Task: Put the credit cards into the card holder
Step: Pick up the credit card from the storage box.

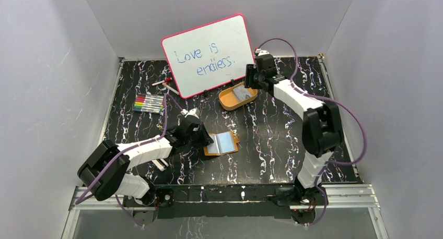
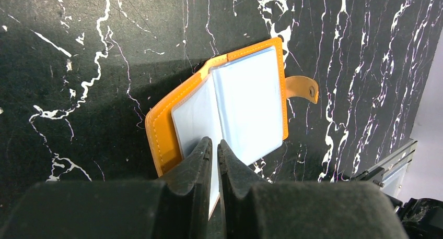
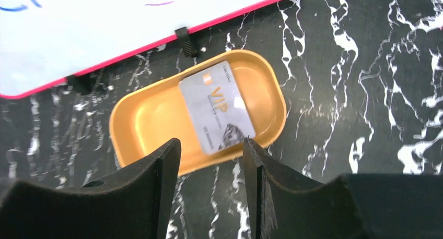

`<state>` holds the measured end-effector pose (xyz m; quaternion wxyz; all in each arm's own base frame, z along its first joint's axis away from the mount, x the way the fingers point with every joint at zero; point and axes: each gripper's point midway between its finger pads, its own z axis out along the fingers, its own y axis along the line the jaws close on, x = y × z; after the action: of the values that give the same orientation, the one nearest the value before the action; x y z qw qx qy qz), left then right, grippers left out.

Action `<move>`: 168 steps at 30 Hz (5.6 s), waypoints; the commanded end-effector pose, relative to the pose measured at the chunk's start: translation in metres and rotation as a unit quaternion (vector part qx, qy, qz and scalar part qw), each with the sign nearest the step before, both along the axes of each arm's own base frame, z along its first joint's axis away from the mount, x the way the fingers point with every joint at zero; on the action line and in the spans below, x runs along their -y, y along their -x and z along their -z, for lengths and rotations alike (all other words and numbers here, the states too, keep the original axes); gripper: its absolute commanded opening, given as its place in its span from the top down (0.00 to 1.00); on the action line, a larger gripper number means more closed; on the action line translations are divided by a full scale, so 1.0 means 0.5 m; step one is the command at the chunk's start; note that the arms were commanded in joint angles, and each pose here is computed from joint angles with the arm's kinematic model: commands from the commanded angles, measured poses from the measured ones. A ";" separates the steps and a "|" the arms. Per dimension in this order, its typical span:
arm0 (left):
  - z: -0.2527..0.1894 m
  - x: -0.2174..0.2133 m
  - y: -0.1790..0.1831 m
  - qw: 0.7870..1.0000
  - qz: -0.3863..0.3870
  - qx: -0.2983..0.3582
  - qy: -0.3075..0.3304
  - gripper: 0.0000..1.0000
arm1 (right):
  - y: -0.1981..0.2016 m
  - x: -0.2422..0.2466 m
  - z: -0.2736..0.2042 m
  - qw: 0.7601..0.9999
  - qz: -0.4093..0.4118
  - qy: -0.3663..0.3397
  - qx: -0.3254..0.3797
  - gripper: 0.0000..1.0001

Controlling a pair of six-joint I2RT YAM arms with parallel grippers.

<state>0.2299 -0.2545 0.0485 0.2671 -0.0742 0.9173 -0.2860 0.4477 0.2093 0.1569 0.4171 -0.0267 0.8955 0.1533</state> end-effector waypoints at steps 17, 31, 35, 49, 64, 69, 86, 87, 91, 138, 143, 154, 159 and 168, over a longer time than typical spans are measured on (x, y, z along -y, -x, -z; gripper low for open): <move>-0.009 0.008 0.015 1.000 0.026 0.002 0.011 0.92 | -0.139 -0.032 0.120 0.995 -0.065 0.069 -0.010 0.33; -0.001 0.012 0.016 0.999 0.032 -0.004 0.010 0.92 | -0.110 -0.002 0.176 0.997 -0.059 -0.004 -0.055 0.38; 0.003 0.017 0.014 0.999 0.034 -0.008 0.011 0.92 | -0.101 -0.004 0.182 0.996 -0.069 -0.025 -0.058 0.42; 0.006 0.018 0.013 0.999 0.035 -0.010 0.006 0.93 | -0.094 0.000 0.176 0.995 -0.068 -0.038 -0.057 0.70; 0.004 0.020 0.011 0.999 0.037 -0.010 0.006 0.94 | -0.098 0.025 0.141 0.997 -0.055 -0.042 -0.038 0.97; 0.001 0.018 0.012 0.999 0.035 -0.008 0.007 0.94 | -0.097 0.028 0.128 0.997 -0.055 -0.050 -0.033 1.00; -0.022 0.025 0.005 0.999 0.035 0.004 0.017 0.95 | -0.070 0.012 0.067 0.990 -0.091 -0.102 -0.015 1.00; -0.023 0.024 0.004 0.999 0.035 0.003 0.018 0.95 | -0.069 0.012 0.064 0.990 -0.092 -0.104 -0.014 1.00; -0.030 0.025 0.003 0.999 0.034 0.007 0.021 0.95 | -0.065 0.011 0.061 0.990 -0.092 -0.109 -0.016 1.00; -0.444 0.055 -0.011 0.928 0.036 0.250 0.275 0.25 | 0.409 -0.036 -0.317 0.880 -0.247 -0.404 0.031 1.00; -0.495 0.083 0.010 0.892 0.088 0.294 0.332 0.23 | 0.436 -0.054 -0.328 0.863 -0.266 -0.429 0.020 1.00; -0.527 0.125 0.023 0.871 0.144 0.297 0.364 0.27 | 0.452 -0.088 -0.337 0.844 -0.288 -0.452 0.005 1.00; -0.543 0.128 0.026 0.863 0.150 0.304 0.375 0.33 | 0.455 -0.101 -0.331 0.842 -0.291 -0.453 -0.002 1.00; -0.549 0.137 0.026 0.861 0.152 0.289 0.389 0.81 | 0.465 -0.117 -0.322 0.841 -0.301 -0.450 -0.010 1.00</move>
<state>0.2196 -0.3207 0.2933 0.4098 0.0398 0.6468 -0.6420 0.2194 0.2652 0.3088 0.2912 -0.0818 0.6972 0.6499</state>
